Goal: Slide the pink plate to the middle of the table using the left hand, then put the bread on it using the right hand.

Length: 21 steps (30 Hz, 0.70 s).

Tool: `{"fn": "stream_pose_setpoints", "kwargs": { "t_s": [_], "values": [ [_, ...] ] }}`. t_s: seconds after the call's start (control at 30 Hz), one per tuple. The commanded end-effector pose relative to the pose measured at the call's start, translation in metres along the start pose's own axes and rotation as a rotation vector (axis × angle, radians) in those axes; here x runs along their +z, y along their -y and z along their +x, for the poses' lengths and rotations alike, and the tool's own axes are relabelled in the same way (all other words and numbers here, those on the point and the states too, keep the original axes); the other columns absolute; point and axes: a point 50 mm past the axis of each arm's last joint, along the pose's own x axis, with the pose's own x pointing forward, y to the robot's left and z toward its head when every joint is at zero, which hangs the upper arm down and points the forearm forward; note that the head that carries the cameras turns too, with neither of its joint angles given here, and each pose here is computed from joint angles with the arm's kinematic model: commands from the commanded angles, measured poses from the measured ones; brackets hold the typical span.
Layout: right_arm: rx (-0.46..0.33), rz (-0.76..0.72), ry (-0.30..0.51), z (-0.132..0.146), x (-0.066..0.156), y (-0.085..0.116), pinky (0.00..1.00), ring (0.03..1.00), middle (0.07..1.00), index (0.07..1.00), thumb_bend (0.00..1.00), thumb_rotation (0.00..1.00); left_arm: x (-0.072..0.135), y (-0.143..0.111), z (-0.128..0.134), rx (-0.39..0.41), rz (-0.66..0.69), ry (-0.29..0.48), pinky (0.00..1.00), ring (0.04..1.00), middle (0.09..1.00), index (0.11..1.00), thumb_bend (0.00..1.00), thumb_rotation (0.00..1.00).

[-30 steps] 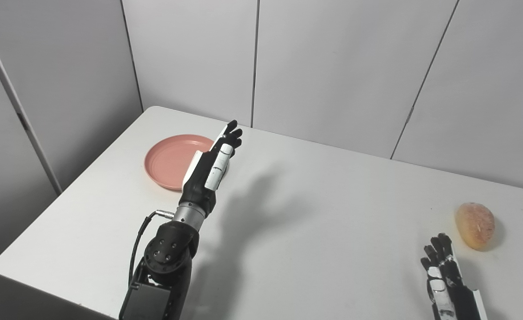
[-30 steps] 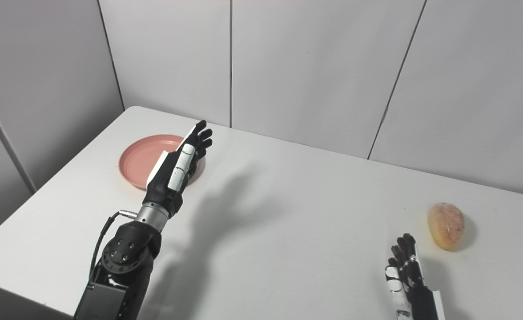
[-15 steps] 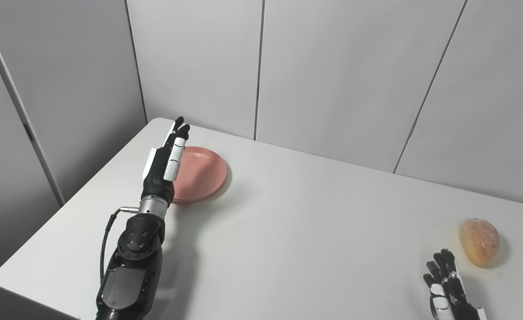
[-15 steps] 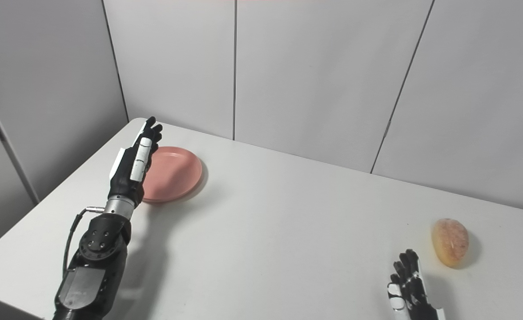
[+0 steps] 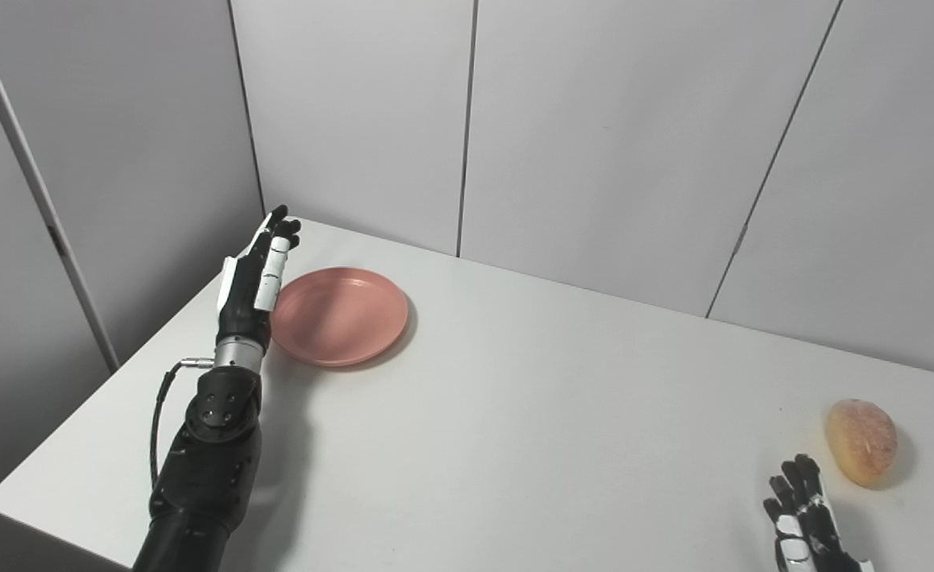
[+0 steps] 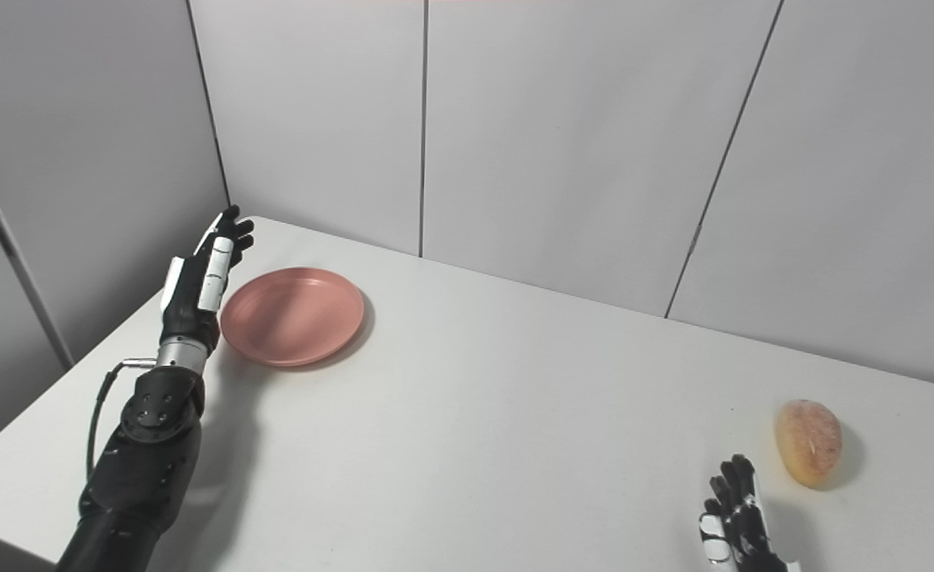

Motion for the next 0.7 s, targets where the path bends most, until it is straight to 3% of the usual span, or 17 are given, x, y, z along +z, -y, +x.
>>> {"fn": "stream_pose_setpoints", "kwargs": {
  "t_s": [0.0, 0.23, 0.67],
  "values": [
    [0.004, 0.018, 0.035, 0.006, 0.004, -0.003, 1.00, 1.000, 1.000, 1.000, 0.45, 0.73, 0.031, -0.007, 0.026, 0.035, 0.002, 0.114, 0.95, 0.902, 0.902, 0.912, 0.70, 1.00],
    [0.003, 0.015, 0.042, 0.006, 0.005, -0.003, 1.00, 1.000, 1.000, 1.000, 0.43, 0.72, 0.019, -0.022, 0.033, 0.071, 0.024, 0.075, 0.93, 0.895, 0.897, 0.903, 0.69, 1.00],
    [-0.007, 0.000, 0.046, 0.004, 0.009, -0.003, 1.00, 1.000, 1.000, 1.000, 0.43, 0.75, -0.006, -0.026, 0.038, 0.090, 0.027, -0.008, 0.92, 0.898, 0.894, 0.896, 0.71, 1.00]
  ]
}}
